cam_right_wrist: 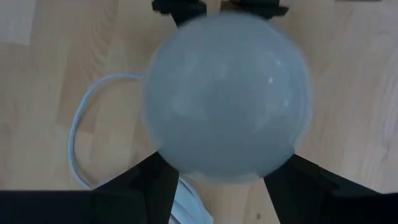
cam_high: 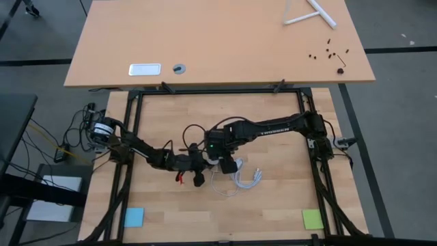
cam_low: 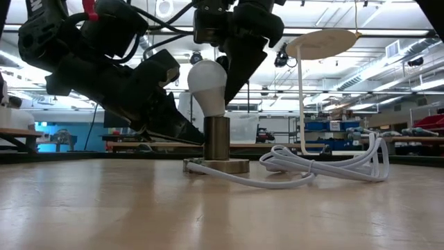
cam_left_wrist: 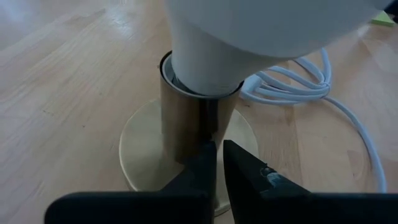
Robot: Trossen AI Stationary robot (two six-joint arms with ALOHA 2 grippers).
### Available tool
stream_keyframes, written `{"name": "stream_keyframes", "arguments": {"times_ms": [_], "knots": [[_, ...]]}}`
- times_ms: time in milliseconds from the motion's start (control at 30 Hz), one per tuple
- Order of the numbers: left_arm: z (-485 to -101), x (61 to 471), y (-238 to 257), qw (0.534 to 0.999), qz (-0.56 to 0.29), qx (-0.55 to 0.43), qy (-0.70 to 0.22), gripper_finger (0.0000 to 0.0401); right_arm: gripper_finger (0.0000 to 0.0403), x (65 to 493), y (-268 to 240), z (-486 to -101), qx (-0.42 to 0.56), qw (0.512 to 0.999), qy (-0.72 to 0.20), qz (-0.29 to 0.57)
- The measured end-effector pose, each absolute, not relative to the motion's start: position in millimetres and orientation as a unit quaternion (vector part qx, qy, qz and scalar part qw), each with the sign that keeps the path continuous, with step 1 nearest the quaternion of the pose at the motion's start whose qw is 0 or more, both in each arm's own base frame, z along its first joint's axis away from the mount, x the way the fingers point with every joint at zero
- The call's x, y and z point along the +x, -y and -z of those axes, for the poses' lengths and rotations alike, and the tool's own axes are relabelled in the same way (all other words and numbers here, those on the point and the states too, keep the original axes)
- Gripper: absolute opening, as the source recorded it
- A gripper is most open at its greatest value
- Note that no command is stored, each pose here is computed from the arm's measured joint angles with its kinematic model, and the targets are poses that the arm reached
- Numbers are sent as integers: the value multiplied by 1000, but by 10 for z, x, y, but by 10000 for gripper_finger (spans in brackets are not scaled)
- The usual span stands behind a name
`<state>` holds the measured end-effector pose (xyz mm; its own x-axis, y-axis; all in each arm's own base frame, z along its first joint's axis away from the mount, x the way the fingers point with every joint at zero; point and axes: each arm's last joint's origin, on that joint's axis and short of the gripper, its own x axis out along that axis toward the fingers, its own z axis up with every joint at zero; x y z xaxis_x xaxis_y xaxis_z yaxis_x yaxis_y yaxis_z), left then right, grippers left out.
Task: Screw lightbulb
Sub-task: Insert the white lightbulb into the golden lamp
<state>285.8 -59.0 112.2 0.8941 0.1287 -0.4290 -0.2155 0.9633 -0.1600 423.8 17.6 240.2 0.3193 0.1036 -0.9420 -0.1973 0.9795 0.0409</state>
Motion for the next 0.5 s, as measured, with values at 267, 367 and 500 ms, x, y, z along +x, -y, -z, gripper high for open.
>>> {"name": "stream_keyframes", "arguments": {"times_ms": [267, 367, 500], "knots": [[-1126, 2860, 590, 968, -88, -102, -210, 35, 231, 4179, -144, -2386, -75, 791, -604, -60], [-1127, 2861, 591, 969, -87, -99, -210, 35, 228, 4178, -132, -2386, -77, 791, -605, -57], [-1142, 2867, 593, 971, -84, -92, -203, 29, 215, 4120, -125, -2420, -81, 780, -618, -52]]}}
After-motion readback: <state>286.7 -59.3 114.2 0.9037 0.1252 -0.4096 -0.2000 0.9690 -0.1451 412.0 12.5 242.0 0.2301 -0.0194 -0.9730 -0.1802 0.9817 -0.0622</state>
